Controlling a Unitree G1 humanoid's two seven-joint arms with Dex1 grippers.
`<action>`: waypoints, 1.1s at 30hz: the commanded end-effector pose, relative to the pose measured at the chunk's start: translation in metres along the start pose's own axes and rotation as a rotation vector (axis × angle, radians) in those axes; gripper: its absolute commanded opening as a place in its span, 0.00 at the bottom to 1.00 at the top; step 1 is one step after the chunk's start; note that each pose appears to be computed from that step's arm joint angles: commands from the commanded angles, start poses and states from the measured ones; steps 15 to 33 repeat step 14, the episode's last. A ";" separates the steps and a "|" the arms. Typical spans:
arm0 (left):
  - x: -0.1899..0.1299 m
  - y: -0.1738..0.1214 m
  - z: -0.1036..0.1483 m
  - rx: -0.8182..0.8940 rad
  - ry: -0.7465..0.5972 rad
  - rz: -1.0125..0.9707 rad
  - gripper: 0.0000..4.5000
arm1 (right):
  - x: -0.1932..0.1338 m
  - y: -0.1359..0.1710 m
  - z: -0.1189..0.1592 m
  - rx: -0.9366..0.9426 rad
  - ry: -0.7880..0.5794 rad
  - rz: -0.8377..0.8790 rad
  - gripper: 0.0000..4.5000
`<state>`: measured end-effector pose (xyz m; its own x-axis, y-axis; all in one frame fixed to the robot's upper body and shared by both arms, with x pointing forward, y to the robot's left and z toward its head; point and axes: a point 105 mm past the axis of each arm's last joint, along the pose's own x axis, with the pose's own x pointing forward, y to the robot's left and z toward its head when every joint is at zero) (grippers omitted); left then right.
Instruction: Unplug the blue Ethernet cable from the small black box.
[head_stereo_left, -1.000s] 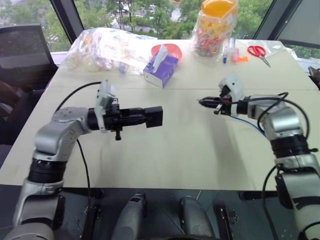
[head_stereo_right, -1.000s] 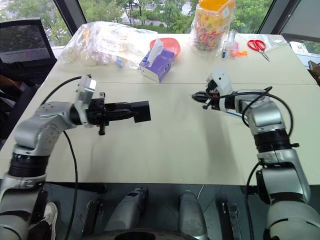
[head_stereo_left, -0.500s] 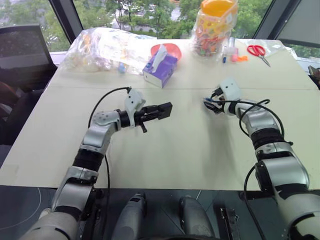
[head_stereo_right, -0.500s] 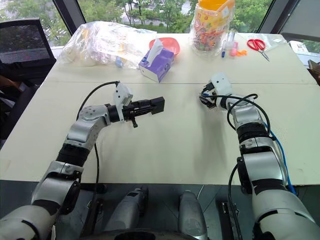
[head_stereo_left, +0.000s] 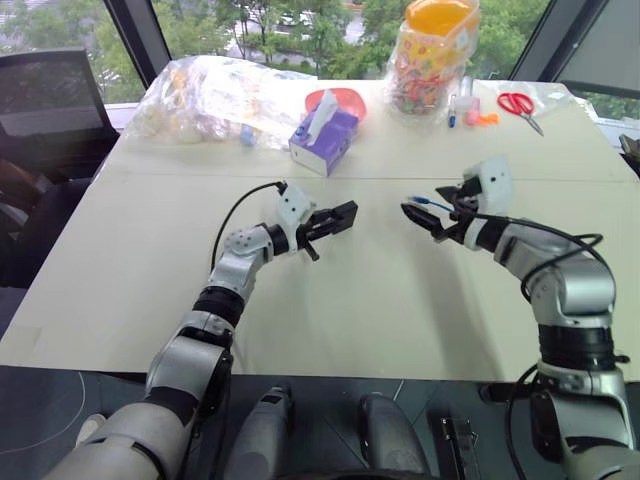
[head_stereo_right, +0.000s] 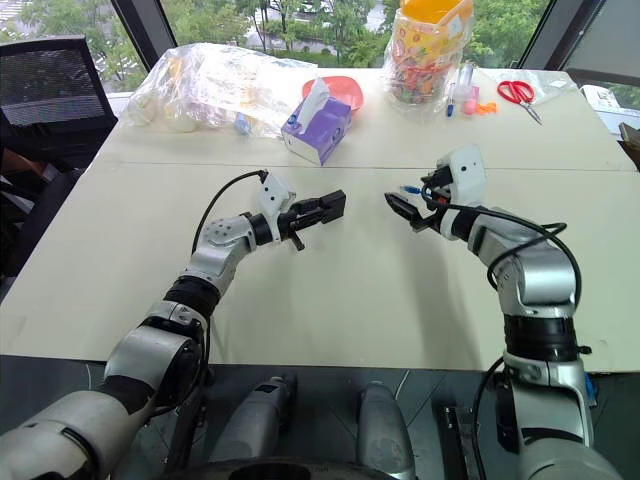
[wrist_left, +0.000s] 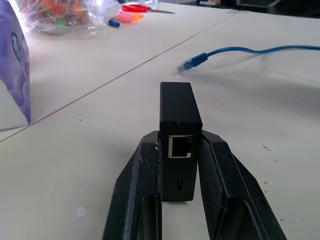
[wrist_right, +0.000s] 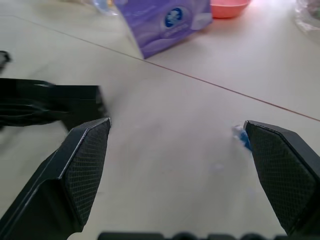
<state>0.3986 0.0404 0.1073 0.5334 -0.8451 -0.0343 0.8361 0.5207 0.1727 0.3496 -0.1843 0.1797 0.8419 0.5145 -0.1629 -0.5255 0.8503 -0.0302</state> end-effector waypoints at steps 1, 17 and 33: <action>-0.005 0.002 0.002 -0.001 -0.031 -0.004 0.61 | -0.017 0.008 0.005 -0.015 -0.008 0.038 1.00; -0.058 0.022 0.004 -0.026 0.017 0.043 0.99 | -0.046 0.008 -0.027 -0.056 0.125 0.052 1.00; -0.058 0.022 0.004 -0.026 0.017 0.043 0.99 | -0.046 0.008 -0.027 -0.056 0.125 0.052 1.00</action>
